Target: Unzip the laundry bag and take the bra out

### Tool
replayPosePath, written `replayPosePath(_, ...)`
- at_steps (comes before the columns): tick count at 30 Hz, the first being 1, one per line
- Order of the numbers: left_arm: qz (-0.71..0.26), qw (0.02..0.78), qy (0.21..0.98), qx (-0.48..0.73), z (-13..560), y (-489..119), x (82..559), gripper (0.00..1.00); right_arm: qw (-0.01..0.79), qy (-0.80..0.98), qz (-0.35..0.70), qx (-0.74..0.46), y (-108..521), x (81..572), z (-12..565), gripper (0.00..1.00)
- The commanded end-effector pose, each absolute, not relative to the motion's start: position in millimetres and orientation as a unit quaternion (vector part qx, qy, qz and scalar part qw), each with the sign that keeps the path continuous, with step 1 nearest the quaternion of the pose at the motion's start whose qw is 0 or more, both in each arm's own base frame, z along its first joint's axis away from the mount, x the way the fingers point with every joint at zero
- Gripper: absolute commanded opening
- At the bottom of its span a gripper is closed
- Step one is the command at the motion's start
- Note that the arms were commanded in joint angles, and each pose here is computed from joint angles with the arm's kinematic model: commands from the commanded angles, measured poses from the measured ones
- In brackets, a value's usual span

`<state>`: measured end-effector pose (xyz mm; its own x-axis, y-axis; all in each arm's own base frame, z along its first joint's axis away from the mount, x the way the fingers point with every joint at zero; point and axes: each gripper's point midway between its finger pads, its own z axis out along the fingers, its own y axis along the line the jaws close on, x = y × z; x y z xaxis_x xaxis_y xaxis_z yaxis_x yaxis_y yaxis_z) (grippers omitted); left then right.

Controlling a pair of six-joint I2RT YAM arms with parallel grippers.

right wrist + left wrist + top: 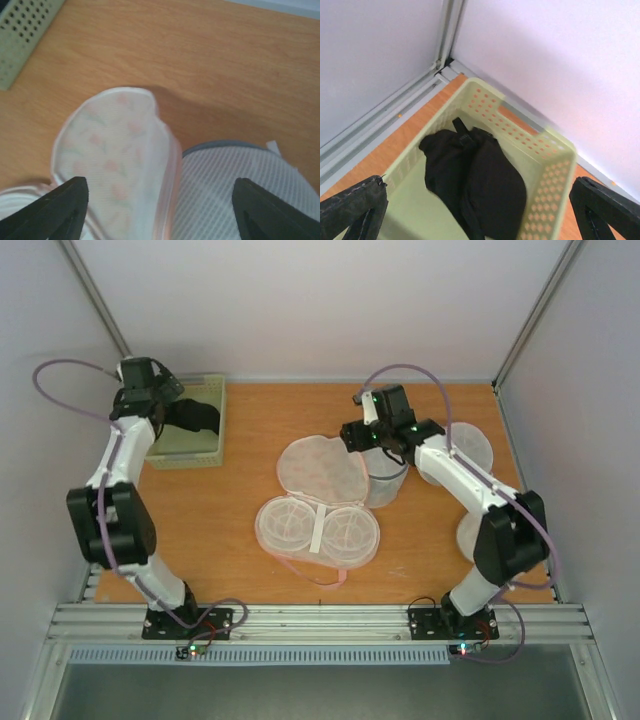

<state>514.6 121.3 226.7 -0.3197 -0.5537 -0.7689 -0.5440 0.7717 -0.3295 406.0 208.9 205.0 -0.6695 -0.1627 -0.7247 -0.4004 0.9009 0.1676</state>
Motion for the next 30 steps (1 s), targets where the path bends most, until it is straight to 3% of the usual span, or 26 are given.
replayPosePath(1, -0.03, 0.512, 0.813, -0.277, 267, 61, 478, 0.99, 0.371, 0.904, 0.13, -0.168, 212, 431, 206, 0.82)
replayPosePath(5, -0.117, 0.468, 0.853, -0.197, 240, -25, 433, 0.99, 0.349, 0.912, 0.116, -0.182, 217, 446, 195, 0.81)
replayPosePath(10, -0.191, 0.343, 0.908, -0.143, 164, -102, 353, 0.99, 0.319, 0.921, 0.116, -0.192, 221, 451, 181, 0.75)
replayPosePath(17, -0.207, 0.224, 0.945, -0.121, 91, -136, 277, 0.99, 0.279, 0.931, 0.126, -0.2, 224, 441, 159, 0.58)
replayPosePath(23, -0.235, 0.162, 0.95, -0.127, 51, -154, 259, 0.99, 0.276, 0.933, 0.115, -0.2, 219, 439, 158, 0.41)
replayPosePath(26, -0.236, 0.146, 0.952, -0.128, 40, -158, 255, 0.94, 0.274, 0.933, 0.116, -0.203, 219, 437, 158, 0.26)
replayPosePath(30, -0.242, 0.137, 0.952, -0.128, 34, -160, 250, 0.68, 0.269, 0.933, 0.121, -0.207, 221, 434, 158, 0.15)
